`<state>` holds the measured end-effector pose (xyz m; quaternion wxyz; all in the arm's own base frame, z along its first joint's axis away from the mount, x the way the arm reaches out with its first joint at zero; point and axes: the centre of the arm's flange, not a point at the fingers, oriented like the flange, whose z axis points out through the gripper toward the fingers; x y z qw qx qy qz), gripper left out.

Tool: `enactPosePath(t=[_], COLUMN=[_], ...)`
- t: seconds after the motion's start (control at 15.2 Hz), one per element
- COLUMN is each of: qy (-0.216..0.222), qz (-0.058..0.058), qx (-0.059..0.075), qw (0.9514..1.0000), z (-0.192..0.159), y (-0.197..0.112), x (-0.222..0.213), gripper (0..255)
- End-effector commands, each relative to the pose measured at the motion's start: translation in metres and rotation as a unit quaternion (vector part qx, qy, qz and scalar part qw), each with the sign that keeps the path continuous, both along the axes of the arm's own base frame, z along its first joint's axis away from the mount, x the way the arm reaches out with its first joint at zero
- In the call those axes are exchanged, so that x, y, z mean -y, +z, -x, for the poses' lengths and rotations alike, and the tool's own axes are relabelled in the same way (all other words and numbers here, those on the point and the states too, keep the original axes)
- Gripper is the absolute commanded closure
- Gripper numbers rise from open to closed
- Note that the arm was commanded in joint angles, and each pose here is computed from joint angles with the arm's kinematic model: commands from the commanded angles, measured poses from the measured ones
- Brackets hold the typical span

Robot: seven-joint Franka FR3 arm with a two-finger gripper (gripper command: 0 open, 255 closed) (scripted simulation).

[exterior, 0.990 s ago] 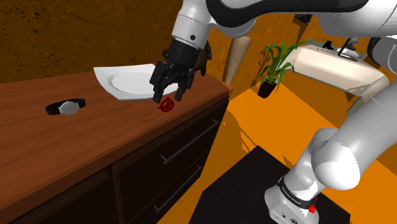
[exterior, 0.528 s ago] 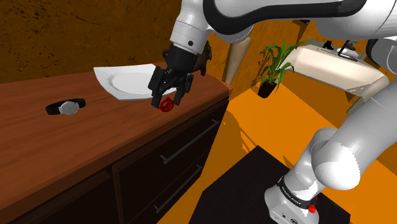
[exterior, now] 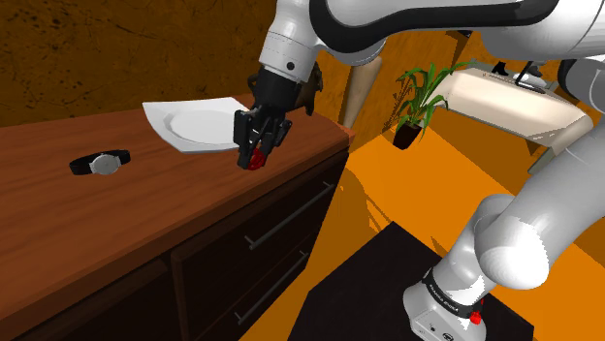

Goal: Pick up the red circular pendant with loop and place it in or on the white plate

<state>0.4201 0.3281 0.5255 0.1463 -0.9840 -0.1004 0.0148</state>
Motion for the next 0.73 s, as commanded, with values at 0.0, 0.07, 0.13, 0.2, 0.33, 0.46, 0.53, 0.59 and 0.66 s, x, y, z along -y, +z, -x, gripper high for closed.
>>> enactPosePath(t=[0.0,0.07,0.13,0.2,0.33,0.46,0.53,0.59,0.66], qy=[0.000,0.000,0.000,0.000,0.000,0.000,0.000,0.000,0.000], qz=[0.000,0.000,0.000,0.000,0.000,0.000,0.000,0.000,0.000], qx=[0.000,0.000,0.000,0.000,0.000,0.000,0.000,0.000,0.000], qw=[1.0000,1.0000,1.0000,1.0000,1.0000,1.0000,1.0000,1.0000,1.0000], z=[0.000,0.000,0.000,0.000,0.000,0.000,0.000,0.000,0.000], y=[0.000,0.000,0.000,0.000,0.010,0.021,0.026,0.032,0.037], x=[0.000,0.000,0.000,0.000,0.000,0.000,0.000,0.000,0.000], gripper=[255,255,255,255,255,255,255,255,255])
